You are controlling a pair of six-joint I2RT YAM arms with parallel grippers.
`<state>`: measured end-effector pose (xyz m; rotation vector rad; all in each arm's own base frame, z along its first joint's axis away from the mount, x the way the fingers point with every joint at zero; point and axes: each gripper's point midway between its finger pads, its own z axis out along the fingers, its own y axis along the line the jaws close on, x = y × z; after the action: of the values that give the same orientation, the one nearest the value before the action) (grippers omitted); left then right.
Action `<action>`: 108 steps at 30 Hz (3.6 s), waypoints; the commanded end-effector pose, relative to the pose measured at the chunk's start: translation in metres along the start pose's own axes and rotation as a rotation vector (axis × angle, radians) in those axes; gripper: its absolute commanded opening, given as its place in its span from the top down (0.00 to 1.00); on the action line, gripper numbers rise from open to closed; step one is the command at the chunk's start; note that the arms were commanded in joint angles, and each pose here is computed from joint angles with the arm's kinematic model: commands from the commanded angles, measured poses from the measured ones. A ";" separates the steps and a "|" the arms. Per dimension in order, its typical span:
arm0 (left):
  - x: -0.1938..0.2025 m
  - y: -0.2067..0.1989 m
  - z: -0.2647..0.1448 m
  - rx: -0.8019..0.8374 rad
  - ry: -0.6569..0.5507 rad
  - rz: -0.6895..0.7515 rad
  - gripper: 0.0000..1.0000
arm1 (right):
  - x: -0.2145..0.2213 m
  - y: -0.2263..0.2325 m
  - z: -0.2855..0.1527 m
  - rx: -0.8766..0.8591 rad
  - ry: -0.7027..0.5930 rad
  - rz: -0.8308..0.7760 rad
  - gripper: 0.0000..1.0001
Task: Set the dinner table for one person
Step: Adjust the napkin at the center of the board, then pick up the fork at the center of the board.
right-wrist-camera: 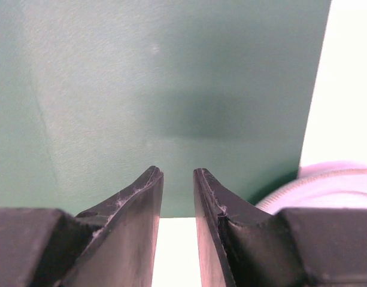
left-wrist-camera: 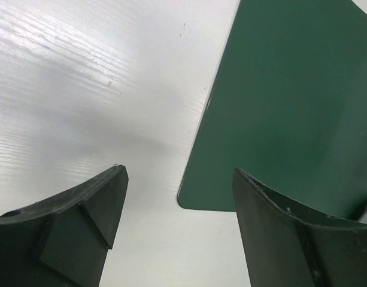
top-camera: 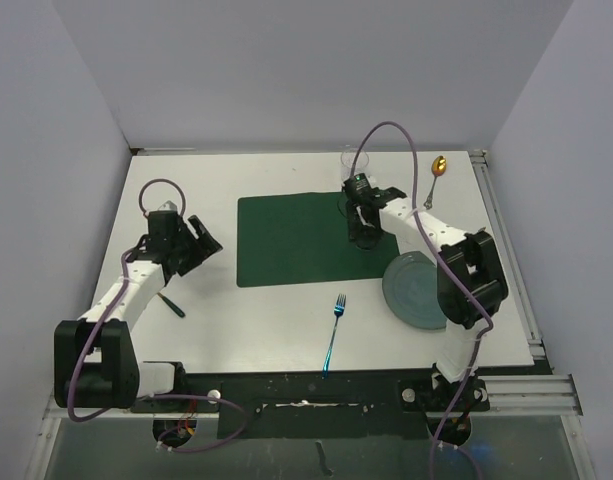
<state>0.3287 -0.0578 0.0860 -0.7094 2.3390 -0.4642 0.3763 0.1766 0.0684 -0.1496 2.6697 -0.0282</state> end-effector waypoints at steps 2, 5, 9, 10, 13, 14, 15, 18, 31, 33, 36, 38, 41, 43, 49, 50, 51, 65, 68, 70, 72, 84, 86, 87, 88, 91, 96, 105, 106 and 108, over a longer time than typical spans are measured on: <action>-0.026 -0.016 -0.003 -0.005 -0.083 0.050 0.30 | -0.017 -0.058 -0.013 0.125 -0.086 0.136 0.71; -0.017 -0.027 0.010 0.018 -0.057 0.056 0.30 | -0.013 -0.068 -0.004 0.091 -0.087 0.190 0.71; 0.006 -0.066 0.028 0.098 0.000 0.092 0.30 | -0.005 -0.068 0.009 0.076 -0.066 0.213 0.71; 0.012 -0.076 0.035 0.111 0.021 0.103 0.31 | -0.004 -0.066 0.014 0.070 -0.061 0.213 0.71; 0.028 -0.104 0.049 0.139 0.061 0.142 0.31 | -0.002 -0.056 0.027 0.043 -0.040 0.207 0.72; 0.032 -0.113 0.052 0.147 0.064 0.154 0.31 | 0.000 -0.052 0.032 0.039 -0.028 0.200 0.72; 0.036 -0.121 0.054 0.158 0.067 0.165 0.31 | -0.001 -0.048 0.034 0.034 -0.025 0.194 0.72; 0.039 -0.140 0.063 0.175 0.059 0.188 0.31 | 0.001 -0.037 0.041 0.026 -0.013 0.172 0.72; 0.047 -0.133 0.121 0.031 0.138 0.271 0.32 | 0.009 -0.023 0.057 0.005 0.015 0.152 0.73; 0.052 -0.125 0.125 0.002 0.162 0.287 0.32 | 0.014 -0.021 0.056 0.004 0.024 0.143 0.73; 0.062 -0.111 0.126 -0.038 0.206 0.312 0.32 | 0.024 -0.015 0.054 -0.001 0.039 0.126 0.73; 0.067 -0.102 0.123 -0.062 0.226 0.329 0.32 | 0.030 -0.011 0.053 -0.002 0.046 0.116 0.73; 0.071 -0.088 0.116 -0.106 0.241 0.358 0.32 | 0.040 -0.005 0.049 -0.004 0.057 0.102 0.73; 0.073 -0.079 0.110 -0.140 0.251 0.373 0.32 | 0.048 0.000 0.046 -0.009 0.065 0.093 0.73; 0.091 -0.061 0.088 -0.189 0.269 0.436 0.32 | 0.077 0.016 0.039 -0.022 0.102 0.073 0.73; 0.093 -0.056 0.085 -0.205 0.274 0.446 0.32 | 0.084 0.019 0.038 -0.022 0.110 0.067 0.73; 0.096 -0.054 0.083 -0.215 0.277 0.457 0.31 | 0.090 0.022 0.036 -0.021 0.118 0.061 0.73; 0.080 -0.064 0.062 -0.240 0.190 0.487 0.31 | 0.124 0.050 0.005 -0.030 0.116 0.023 0.73; 0.078 -0.064 0.062 -0.244 0.182 0.483 0.31 | 0.125 0.044 0.001 -0.003 0.112 0.026 0.73; 0.077 -0.062 0.061 -0.255 0.171 0.480 0.31 | 0.126 0.041 -0.003 0.004 0.111 0.029 0.73; 0.074 -0.062 0.058 -0.257 0.157 0.473 0.31 | 0.127 0.038 -0.008 0.004 0.103 0.038 0.73; 0.034 -0.110 0.007 -0.047 -0.046 0.340 0.30 | 0.074 0.034 -0.057 -0.033 -0.085 0.078 0.72; 0.028 -0.112 -0.003 -0.031 -0.074 0.322 0.30 | 0.063 0.034 -0.064 -0.039 -0.113 0.080 0.72; 0.025 -0.113 -0.008 -0.023 -0.083 0.317 0.30 | 0.060 0.033 -0.066 -0.040 -0.121 0.083 0.72; 0.023 -0.115 -0.014 -0.011 -0.092 0.309 0.30 | 0.057 0.032 -0.067 -0.038 -0.127 0.087 0.72; 0.023 -0.121 -0.031 0.056 -0.103 0.290 0.30 | 0.057 0.036 -0.070 -0.065 -0.129 0.097 0.71; 0.047 -0.136 -0.057 0.246 -0.028 0.269 0.30 | 0.080 0.058 -0.072 -0.213 -0.097 0.109 0.70; 0.063 -0.131 -0.098 0.356 -0.003 0.226 0.31 | 0.146 0.084 -0.102 -0.239 -0.007 0.015 0.58; 0.059 -0.130 -0.101 0.348 -0.015 0.229 0.31 | 0.153 0.087 -0.107 -0.238 0.003 0.008 0.58; 0.056 -0.128 -0.107 0.332 -0.024 0.241 0.31 | 0.169 0.094 -0.113 -0.232 0.026 -0.008 0.59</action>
<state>0.2688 -0.1768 0.1706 -0.2848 2.2793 -0.6738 0.1921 0.2440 0.0773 -0.2554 2.6839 0.2734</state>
